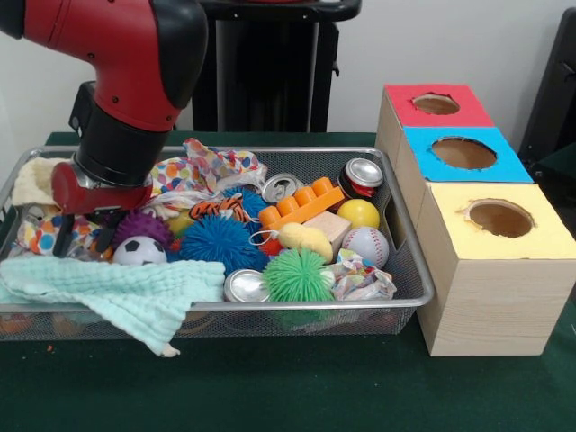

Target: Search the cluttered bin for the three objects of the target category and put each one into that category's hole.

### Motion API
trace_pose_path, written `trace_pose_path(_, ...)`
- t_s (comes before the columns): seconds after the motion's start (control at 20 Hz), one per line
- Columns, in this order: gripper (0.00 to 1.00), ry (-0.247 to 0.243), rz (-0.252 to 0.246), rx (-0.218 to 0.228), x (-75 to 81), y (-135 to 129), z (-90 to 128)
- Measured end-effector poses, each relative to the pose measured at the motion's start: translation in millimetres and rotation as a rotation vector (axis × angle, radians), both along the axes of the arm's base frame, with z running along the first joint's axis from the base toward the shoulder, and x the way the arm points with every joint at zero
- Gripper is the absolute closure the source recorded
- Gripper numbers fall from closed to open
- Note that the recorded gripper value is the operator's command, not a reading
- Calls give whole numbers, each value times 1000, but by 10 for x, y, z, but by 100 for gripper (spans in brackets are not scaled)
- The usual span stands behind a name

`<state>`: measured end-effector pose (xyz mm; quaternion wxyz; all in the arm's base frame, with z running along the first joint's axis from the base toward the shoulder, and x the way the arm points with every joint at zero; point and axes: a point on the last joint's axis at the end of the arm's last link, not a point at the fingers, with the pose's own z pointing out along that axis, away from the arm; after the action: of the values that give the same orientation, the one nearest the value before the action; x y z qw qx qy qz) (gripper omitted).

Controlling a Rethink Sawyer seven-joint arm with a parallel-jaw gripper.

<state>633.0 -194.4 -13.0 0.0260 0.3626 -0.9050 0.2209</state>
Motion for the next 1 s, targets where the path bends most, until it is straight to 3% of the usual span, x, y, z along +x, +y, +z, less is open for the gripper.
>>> trace_pose_path(1.0, 0, -31, -132, 54, 84, -121, -9)
